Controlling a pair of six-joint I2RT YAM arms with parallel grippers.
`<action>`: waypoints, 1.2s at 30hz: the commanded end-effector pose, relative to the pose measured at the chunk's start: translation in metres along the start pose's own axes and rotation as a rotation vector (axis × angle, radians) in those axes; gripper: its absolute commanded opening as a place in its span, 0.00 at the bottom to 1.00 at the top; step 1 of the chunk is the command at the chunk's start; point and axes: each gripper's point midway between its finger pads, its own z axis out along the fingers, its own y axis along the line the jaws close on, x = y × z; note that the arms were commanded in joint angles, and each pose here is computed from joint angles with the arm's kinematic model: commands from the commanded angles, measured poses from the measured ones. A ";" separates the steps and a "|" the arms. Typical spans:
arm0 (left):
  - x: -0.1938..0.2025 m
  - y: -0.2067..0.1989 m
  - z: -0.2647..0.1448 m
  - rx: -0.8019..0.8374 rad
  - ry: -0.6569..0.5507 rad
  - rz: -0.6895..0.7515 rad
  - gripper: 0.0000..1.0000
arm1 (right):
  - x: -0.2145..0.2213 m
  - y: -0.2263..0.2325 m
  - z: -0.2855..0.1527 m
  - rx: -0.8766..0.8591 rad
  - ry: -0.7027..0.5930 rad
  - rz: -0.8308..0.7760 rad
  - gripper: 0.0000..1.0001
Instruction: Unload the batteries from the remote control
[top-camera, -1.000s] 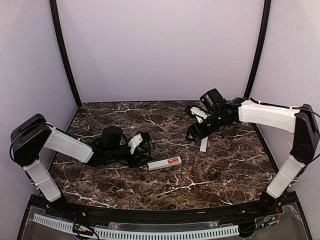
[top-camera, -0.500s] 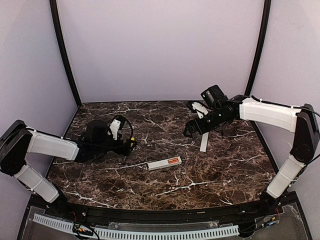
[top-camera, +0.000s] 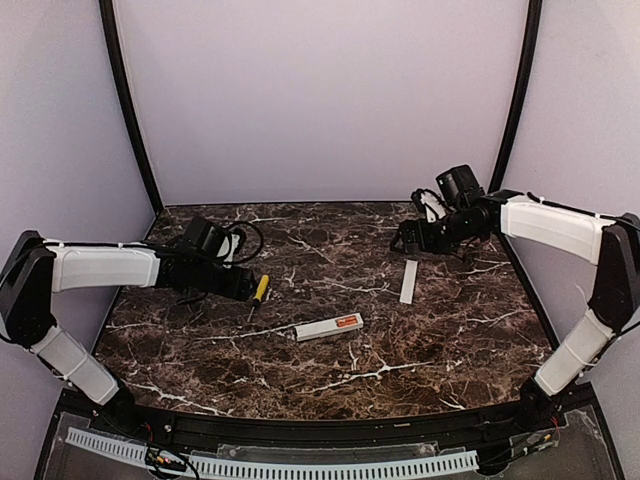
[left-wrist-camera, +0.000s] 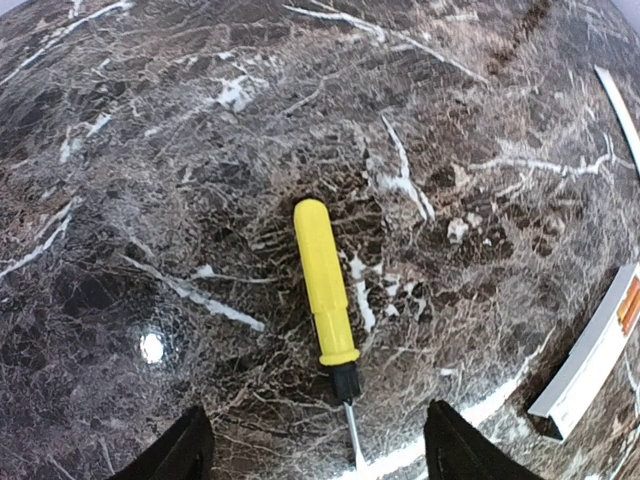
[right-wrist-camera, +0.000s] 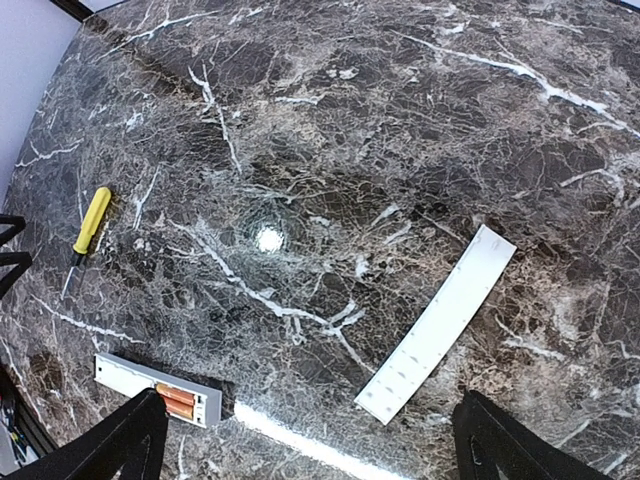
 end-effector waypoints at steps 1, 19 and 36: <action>0.032 -0.008 0.001 0.040 0.203 0.018 0.70 | 0.009 0.002 0.008 -0.022 0.029 0.026 0.99; 0.055 -0.024 0.043 0.036 0.387 0.114 0.47 | 0.021 -0.004 0.000 0.010 0.035 -0.010 0.99; 0.051 -0.011 0.054 -0.052 0.376 0.126 0.15 | 0.020 -0.005 0.003 0.015 0.042 -0.016 0.99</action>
